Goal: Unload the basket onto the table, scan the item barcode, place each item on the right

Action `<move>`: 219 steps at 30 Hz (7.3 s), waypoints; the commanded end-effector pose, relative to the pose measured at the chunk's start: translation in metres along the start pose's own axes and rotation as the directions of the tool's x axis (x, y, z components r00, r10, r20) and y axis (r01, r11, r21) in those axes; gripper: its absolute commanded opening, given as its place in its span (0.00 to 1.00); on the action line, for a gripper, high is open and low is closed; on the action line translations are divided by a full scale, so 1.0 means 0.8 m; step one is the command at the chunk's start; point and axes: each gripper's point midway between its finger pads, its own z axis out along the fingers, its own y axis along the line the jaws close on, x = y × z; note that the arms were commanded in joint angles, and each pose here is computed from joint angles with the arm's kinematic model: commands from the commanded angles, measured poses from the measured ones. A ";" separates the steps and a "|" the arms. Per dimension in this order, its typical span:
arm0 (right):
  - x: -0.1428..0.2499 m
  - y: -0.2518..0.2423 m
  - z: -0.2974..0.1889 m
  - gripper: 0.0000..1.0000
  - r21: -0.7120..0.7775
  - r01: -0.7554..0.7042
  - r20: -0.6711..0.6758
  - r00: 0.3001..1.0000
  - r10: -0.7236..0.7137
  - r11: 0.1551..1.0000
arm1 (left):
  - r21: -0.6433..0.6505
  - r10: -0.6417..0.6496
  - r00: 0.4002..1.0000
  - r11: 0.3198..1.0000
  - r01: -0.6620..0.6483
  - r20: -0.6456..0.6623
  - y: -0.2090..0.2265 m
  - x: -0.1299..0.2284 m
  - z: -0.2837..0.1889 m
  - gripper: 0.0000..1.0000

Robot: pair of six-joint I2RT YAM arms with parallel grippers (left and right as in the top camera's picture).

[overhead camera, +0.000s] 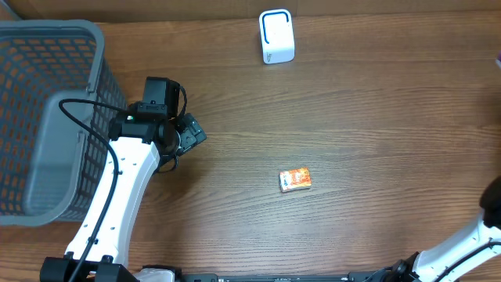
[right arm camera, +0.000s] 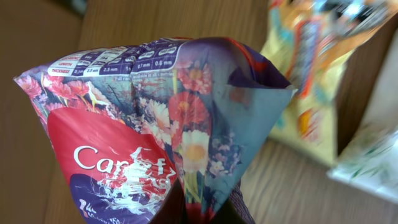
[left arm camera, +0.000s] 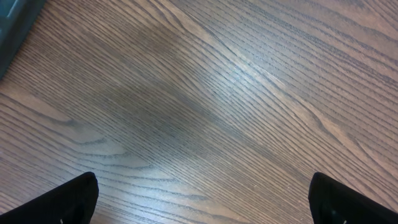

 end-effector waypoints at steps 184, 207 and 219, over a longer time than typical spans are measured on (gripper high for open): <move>0.609 -0.007 -0.105 0.04 -0.391 0.499 -0.375 0.681 -0.629 0.773 | -0.001 -0.008 1.000 1.000 0.008 -0.003 -0.001 0.000 0.001 1.00; 0.619 0.035 -0.375 0.04 -0.891 -0.413 0.154 0.119 -0.981 -0.190 | -0.001 -0.008 1.000 1.000 0.008 -0.004 -0.001 0.001 0.001 1.00; 0.560 0.088 -0.356 0.04 -0.925 -0.370 0.003 0.208 -0.978 -0.082 | -0.001 -0.008 1.000 1.000 0.008 -0.004 -0.001 0.001 0.001 1.00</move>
